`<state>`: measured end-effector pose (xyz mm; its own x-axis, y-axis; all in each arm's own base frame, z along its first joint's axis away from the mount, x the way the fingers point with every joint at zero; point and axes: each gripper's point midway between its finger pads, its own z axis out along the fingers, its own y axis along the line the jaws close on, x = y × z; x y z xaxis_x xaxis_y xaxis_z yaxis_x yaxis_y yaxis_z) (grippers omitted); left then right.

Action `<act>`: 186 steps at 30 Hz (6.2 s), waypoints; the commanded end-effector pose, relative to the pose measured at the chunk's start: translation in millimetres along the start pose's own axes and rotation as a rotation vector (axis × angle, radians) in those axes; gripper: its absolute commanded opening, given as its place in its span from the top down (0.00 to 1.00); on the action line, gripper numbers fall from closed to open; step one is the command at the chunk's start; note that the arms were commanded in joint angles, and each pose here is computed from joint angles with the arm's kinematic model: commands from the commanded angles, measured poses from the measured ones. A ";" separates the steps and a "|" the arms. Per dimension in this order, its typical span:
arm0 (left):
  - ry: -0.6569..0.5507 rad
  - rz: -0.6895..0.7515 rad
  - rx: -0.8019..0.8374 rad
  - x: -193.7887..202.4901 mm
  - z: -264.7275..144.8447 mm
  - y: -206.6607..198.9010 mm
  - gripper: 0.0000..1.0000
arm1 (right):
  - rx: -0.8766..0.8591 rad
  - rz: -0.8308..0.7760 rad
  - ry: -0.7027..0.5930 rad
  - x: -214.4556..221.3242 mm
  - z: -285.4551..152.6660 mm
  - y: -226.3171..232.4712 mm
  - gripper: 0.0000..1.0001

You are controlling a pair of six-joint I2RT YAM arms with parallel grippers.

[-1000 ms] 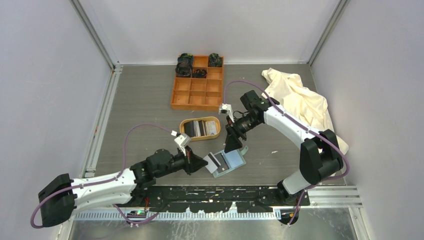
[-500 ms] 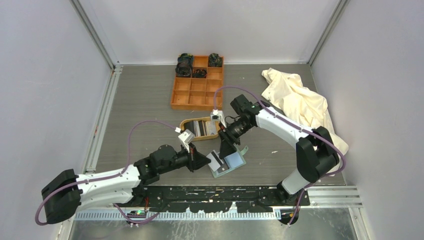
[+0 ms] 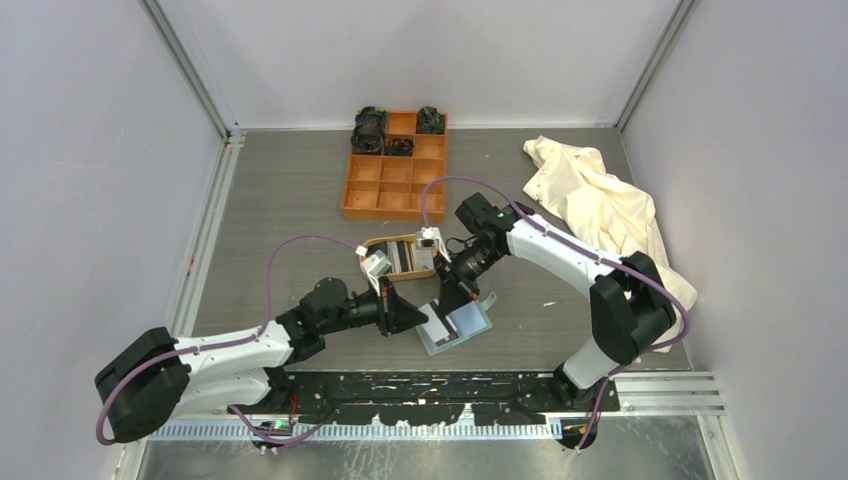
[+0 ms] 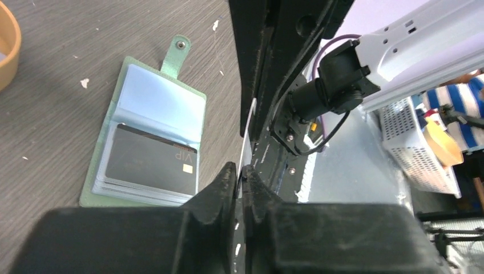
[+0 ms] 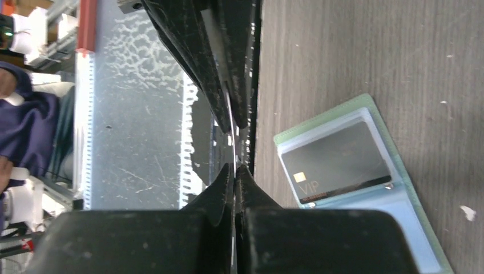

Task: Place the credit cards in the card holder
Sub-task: Insert the credit card into the card holder.

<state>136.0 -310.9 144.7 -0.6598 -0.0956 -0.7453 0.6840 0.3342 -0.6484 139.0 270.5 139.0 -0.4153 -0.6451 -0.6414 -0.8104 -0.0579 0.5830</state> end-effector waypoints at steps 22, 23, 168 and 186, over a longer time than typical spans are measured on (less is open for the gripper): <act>-0.256 -0.073 0.274 -35.8 9.4 -35.5 0.98 | -0.149 0.102 -0.184 -39.5 -21.2 18.1 0.99; -0.259 -0.070 0.272 -36.1 8.8 -35.4 1.00 | -0.142 0.106 -0.187 -39.4 -21.8 16.7 0.99; 0.131 -0.859 -0.359 116.8 72.6 86.7 0.83 | 0.421 -0.550 0.374 85.9 -46.0 -76.8 0.28; 0.132 -0.861 -0.358 118.2 72.8 90.2 0.83 | 0.225 -0.691 0.097 32.0 5.6 -4.8 0.82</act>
<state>152.8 -381.0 34.0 -0.9331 -0.3594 0.0092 -0.1295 0.3121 -0.9412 144.8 214.3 88.3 0.2125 -0.7028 -0.6789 -0.9623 -0.2711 -0.0205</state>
